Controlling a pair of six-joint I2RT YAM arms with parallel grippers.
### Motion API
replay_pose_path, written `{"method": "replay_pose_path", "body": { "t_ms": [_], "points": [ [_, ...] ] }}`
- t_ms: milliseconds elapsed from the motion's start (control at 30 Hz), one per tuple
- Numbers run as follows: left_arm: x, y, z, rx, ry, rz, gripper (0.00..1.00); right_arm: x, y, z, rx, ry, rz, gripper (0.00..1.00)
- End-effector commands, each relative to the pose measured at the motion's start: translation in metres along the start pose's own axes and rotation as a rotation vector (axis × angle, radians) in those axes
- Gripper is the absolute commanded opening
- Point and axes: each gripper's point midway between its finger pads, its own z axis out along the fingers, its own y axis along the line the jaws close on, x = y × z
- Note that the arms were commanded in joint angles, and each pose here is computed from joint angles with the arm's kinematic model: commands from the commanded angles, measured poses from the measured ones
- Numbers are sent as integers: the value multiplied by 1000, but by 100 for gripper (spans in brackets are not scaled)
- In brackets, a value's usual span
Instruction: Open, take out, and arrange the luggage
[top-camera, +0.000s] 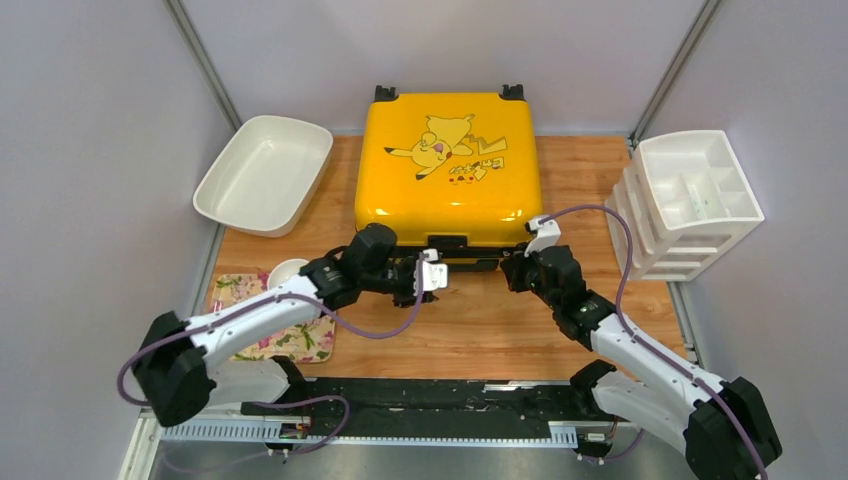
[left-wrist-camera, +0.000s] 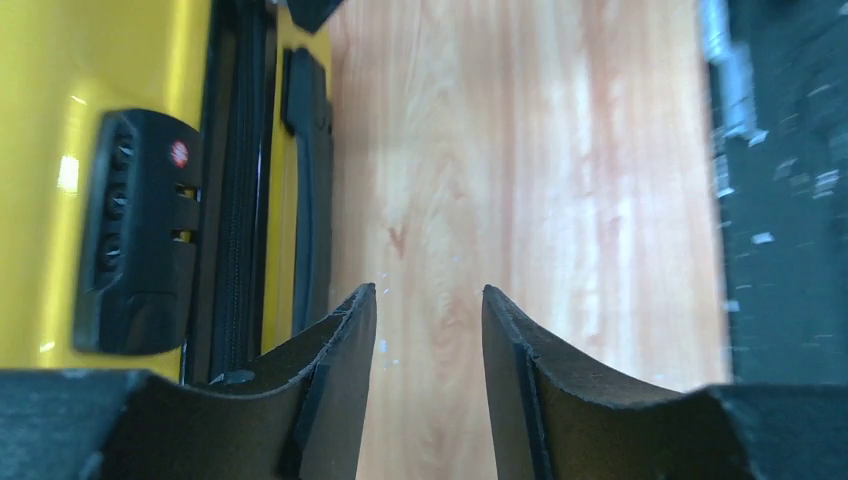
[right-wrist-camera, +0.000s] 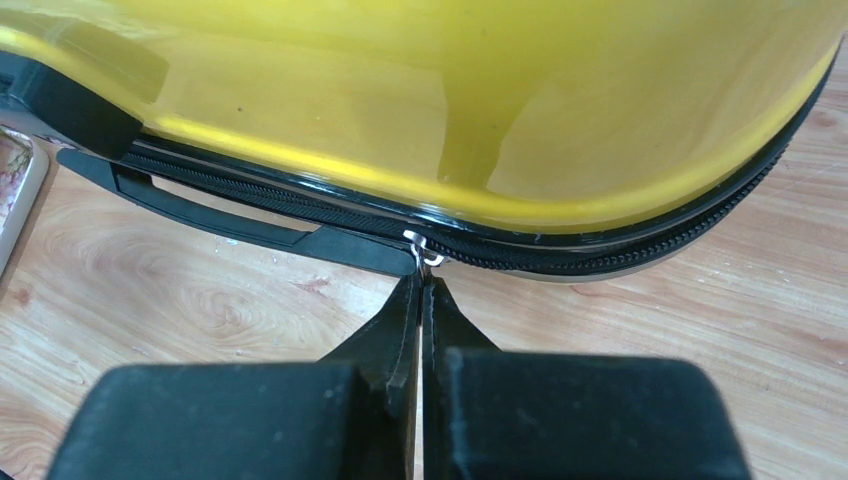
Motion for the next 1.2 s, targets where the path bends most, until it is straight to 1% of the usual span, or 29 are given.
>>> {"method": "replay_pose_path", "body": {
  "t_ms": [0, 33, 67, 133, 200, 233, 267, 333, 367, 500, 633, 800, 967, 1033, 1167],
  "points": [
    [-26, -20, -48, 51, -86, -199, 51, -36, 3, -8, -1, -123, -5, 0],
    [-21, -11, -54, 7, -80, -240, 51, -31, 1, -9, 1, -116, -7, 0],
    [-11, 4, -61, -71, -58, -316, 51, -32, 0, -10, 6, -121, -6, 0],
    [12, 41, -86, -234, -41, -435, 51, -32, -1, -11, 11, -125, -12, 0],
    [28, 66, -102, -344, -45, -547, 52, -34, 0, -11, 5, -130, -18, 0],
    [45, 88, -122, -443, -45, -610, 52, -33, 2, -10, -6, -124, -20, 0],
    [46, 101, -132, -501, -80, -665, 52, -34, 5, -9, -23, -123, -21, 0],
    [61, 121, -152, -589, -111, -742, 53, -30, 9, -5, -38, -104, -21, 0],
    [64, 127, -155, -616, -119, -763, 53, -32, 13, -4, -56, -105, -20, 0],
    [78, 129, -149, -618, -106, -795, 53, -34, 30, -2, -122, -109, -41, 0],
    [85, 124, -136, -580, -129, -886, 53, -32, 53, -2, -178, -104, -84, 0],
    [87, 117, -126, -536, -152, -947, 51, -29, 64, 0, -175, -99, -101, 0],
    [88, 113, -120, -528, -185, -990, 51, -28, 87, 5, -199, -106, -119, 0],
    [88, 111, -117, -520, -188, -1006, 50, -24, 95, 11, -200, -89, -127, 0],
    [86, 102, -106, -485, -180, -1023, 46, -40, 120, 15, -222, -112, -129, 0]
  ]
}}
